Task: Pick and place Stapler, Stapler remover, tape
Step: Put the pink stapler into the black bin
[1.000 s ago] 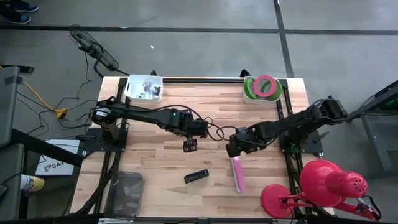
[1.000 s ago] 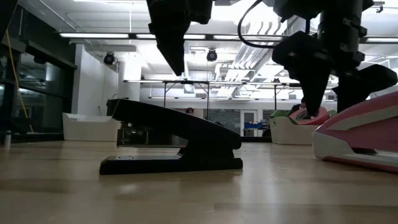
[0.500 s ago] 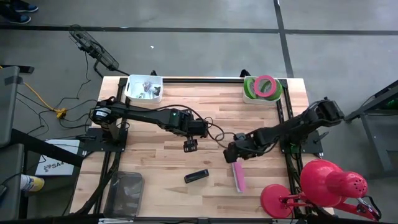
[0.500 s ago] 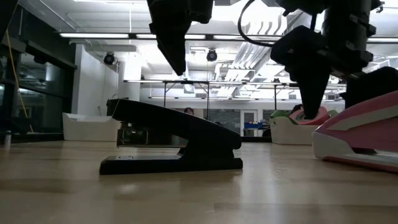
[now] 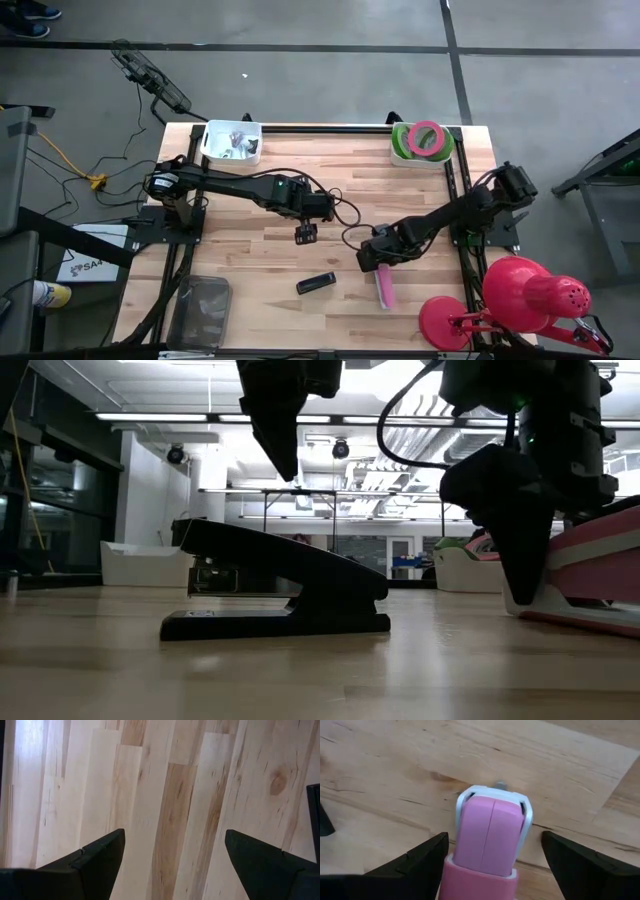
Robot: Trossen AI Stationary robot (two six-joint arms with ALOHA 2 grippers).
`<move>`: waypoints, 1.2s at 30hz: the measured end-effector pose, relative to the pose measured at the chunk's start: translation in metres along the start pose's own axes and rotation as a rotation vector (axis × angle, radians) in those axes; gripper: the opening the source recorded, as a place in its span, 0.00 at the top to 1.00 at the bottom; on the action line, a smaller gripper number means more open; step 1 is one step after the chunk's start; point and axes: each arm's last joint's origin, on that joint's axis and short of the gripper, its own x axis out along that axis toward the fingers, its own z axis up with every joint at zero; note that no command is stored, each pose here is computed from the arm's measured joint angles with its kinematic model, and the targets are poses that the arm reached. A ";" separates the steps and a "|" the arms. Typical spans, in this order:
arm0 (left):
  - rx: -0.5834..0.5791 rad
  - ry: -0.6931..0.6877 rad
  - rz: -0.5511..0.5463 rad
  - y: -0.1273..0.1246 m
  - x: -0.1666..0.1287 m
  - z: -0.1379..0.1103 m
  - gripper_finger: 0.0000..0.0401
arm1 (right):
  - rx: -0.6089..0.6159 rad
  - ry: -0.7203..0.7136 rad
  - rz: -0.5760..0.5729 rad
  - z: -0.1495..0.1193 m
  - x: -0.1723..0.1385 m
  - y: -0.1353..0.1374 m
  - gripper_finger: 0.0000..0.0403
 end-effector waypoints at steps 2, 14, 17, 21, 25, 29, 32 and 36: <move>0.000 0.000 0.000 0.000 0.000 0.000 0.16 | -0.001 0.002 -0.002 0.000 0.000 0.000 0.22; 0.000 -0.001 -0.001 0.000 0.000 0.000 0.16 | -0.049 0.033 -0.014 0.002 0.001 -0.001 0.56; 0.000 -0.001 -0.001 0.000 0.000 0.000 0.16 | -0.074 0.040 -0.015 0.001 0.001 -0.002 0.60; 0.000 -0.001 -0.001 0.000 0.000 0.000 0.16 | -0.111 0.033 -0.003 0.002 -0.002 -0.002 0.60; 0.000 0.000 0.003 0.000 0.000 0.000 0.16 | -0.160 -0.017 0.039 0.004 -0.015 0.004 0.60; 0.000 0.000 0.005 0.000 0.000 0.000 0.16 | -0.169 -0.092 0.086 0.010 -0.031 0.010 0.60; 0.001 0.003 0.009 0.001 0.000 0.000 0.16 | -0.185 -0.175 0.129 0.013 -0.050 0.016 0.60; 0.002 0.024 0.066 0.011 -0.001 -0.002 0.16 | -0.221 -0.266 0.117 0.020 -0.077 0.018 0.60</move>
